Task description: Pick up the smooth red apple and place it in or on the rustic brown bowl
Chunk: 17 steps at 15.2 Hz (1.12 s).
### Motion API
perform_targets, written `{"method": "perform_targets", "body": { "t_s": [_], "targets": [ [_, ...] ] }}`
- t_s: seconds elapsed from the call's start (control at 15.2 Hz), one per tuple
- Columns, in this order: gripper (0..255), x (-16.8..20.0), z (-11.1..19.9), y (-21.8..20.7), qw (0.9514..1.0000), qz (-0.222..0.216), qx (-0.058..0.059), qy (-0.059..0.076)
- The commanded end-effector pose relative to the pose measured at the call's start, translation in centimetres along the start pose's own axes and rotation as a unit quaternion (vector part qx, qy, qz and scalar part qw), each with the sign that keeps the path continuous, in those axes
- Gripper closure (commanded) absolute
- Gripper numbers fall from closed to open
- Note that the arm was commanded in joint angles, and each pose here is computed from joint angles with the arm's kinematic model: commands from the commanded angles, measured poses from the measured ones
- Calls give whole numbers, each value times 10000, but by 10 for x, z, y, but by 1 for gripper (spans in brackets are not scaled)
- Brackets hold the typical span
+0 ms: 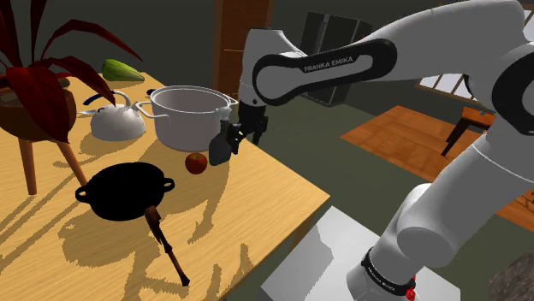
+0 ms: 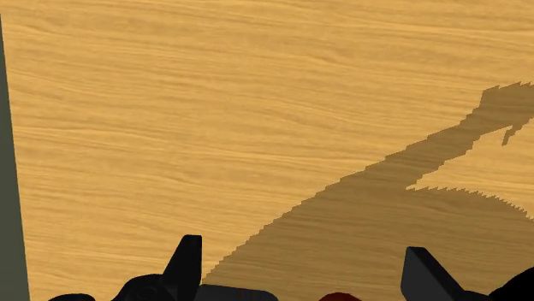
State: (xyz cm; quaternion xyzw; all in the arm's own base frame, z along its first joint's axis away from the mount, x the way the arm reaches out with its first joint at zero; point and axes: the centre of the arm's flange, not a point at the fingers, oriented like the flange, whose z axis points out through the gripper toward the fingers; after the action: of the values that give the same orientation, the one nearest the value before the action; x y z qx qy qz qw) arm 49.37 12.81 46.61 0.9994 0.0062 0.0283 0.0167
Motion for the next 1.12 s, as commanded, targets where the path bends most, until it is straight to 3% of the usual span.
{"method": "perform_targets", "body": {
  "t_s": [0.0, 0.73, 1.06],
  "targets": [
    [0, 18, 15, -13, 10000, 86, -4, 25],
    [0, 125, 92, -69, 9985, 521, -53, 147],
    [0, 132, 117, -71, 9984, 545, -56, 154]
  ]
}}
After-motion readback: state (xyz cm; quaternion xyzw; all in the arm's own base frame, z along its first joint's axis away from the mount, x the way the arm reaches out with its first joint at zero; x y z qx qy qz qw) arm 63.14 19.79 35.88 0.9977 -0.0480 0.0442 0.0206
